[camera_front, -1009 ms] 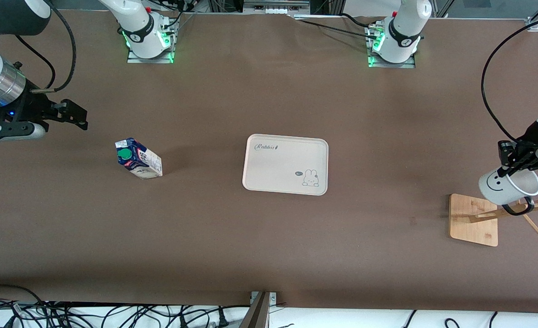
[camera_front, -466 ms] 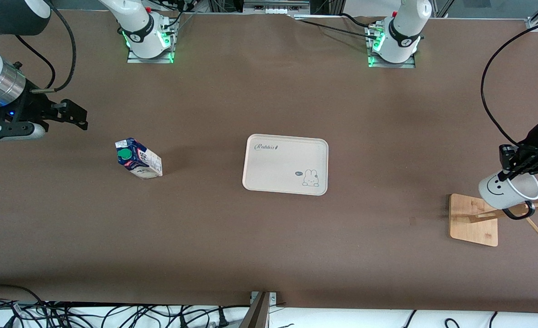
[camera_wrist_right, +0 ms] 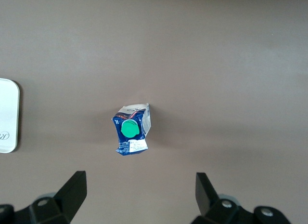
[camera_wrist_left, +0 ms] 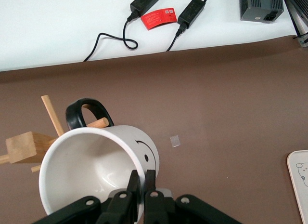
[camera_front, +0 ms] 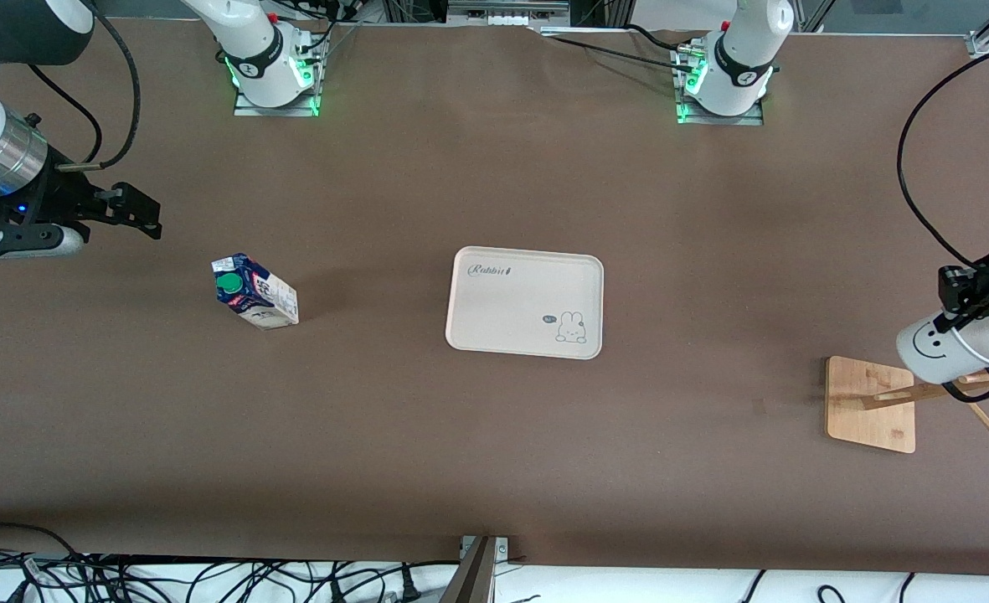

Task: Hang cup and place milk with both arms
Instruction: 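Open the left gripper and release the mug on the peg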

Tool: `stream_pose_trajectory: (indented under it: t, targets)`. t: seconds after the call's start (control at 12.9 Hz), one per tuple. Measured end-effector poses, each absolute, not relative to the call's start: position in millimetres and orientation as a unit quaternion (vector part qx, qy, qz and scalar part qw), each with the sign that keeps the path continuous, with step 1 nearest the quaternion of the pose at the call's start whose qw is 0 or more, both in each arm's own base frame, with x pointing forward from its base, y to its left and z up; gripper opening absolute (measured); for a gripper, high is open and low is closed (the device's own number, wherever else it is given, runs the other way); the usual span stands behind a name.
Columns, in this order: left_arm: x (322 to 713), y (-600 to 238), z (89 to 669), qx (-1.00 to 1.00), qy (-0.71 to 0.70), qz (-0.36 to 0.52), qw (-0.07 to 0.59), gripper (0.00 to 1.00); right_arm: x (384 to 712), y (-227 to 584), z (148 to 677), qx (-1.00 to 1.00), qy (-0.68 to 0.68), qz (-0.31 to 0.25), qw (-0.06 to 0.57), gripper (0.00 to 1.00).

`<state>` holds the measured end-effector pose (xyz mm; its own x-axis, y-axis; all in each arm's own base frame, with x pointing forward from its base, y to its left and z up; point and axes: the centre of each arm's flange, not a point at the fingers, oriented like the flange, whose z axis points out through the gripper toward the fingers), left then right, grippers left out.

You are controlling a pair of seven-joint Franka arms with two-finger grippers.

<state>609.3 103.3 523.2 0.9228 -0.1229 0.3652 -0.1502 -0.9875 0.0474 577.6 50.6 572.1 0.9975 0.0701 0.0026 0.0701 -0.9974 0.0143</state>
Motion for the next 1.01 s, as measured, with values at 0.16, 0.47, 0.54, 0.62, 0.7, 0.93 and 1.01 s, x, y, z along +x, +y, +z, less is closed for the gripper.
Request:
stream_pose_trajectory:
  t: [0.16,0.47,0.54,0.62,0.7,0.93,1.01]
  targets:
    - [608.3,112.3,520.3,0.979,-0.08,0.184,0.041,0.07,577.6,50.8,572.1,0.999,0.035,0.002,0.007,1.0]
    - [606.6,112.7,514.0,0.981,-0.083,0.169,0.052,0.44,577.6,51.2,572.3,0.999,0.036,0.002,0.007,1.0]
    - [604.1,110.3,514.5,0.982,-0.085,0.157,0.058,0.55,577.6,51.4,572.3,0.999,0.036,0.002,0.007,1.0]
    - [600.1,106.7,518.5,0.983,-0.087,0.145,0.066,0.66,577.6,51.5,572.3,0.999,0.036,0.002,0.007,1.0]
    - [594.9,102.8,525.7,0.984,-0.091,0.132,0.074,0.77,577.6,51.5,572.4,0.999,0.036,0.002,0.007,1.0]
    - [582.6,95.8,555.6,0.986,-0.095,0.102,0.092,1.0,577.6,51.6,572.5,0.999,0.036,0.002,0.007,1.0]
    - [580.6,92.1,562.0,0.987,-0.092,0.09,0.096,1.0,577.6,51.6,572.5,0.999,0.036,0.002,0.007,1.0]
